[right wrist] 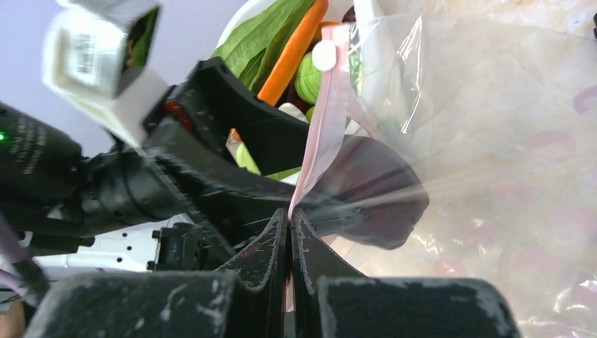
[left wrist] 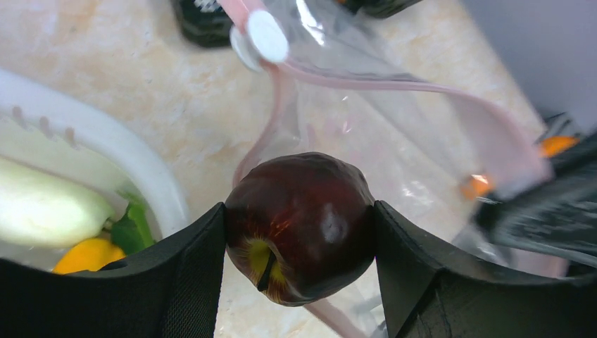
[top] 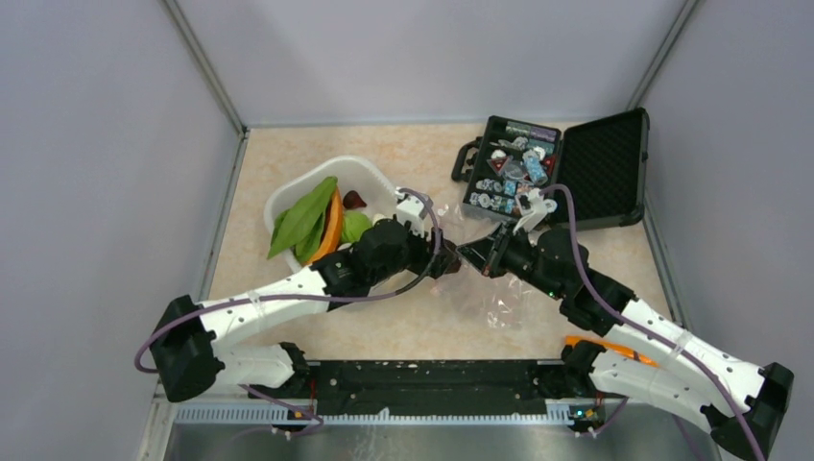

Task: Place the food in the zip-top bag and seal the zipper
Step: Place the fake fruit in the zipper food storage bag.

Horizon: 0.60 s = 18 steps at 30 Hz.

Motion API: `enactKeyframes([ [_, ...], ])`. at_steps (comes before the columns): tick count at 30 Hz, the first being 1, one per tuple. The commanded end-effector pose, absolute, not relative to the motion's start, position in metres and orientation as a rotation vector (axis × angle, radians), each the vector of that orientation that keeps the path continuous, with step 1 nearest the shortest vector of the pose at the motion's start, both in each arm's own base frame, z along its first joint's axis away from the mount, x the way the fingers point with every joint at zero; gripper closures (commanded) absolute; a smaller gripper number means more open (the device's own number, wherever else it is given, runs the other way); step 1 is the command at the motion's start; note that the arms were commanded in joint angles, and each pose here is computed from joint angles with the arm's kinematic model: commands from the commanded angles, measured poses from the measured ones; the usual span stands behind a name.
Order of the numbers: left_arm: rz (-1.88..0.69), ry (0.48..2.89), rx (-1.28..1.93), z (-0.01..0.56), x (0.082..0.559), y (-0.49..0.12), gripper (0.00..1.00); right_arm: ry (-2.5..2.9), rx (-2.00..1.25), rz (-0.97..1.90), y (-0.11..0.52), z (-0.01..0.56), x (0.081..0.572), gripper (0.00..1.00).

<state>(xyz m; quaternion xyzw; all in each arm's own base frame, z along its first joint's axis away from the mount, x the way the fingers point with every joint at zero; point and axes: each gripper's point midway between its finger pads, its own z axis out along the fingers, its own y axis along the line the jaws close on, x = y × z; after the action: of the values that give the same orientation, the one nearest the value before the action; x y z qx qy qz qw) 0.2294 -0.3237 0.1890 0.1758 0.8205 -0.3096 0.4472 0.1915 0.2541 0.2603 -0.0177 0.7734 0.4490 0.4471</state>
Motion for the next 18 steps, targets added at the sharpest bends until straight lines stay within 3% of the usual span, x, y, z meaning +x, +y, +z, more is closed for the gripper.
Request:
enactKeyframes([
  [1, -1.031, 1.798, 0.402, 0.258, 0.219, -0.341, 0.56, 1.854, 0.010, 1.141, 0.253, 0.278, 0.197, 1.00],
  [12, -1.215, 1.750, 0.512, 0.255, 0.199, -0.360, 0.41, 1.756, -0.007, 1.247, 0.258, 0.298, 0.190, 1.00],
  [18, -1.107, 1.872, 0.578, 0.230, 0.207, -0.365, 0.39, 1.729, -0.006, 1.262, 0.253, 0.308, 0.186, 1.00],
])
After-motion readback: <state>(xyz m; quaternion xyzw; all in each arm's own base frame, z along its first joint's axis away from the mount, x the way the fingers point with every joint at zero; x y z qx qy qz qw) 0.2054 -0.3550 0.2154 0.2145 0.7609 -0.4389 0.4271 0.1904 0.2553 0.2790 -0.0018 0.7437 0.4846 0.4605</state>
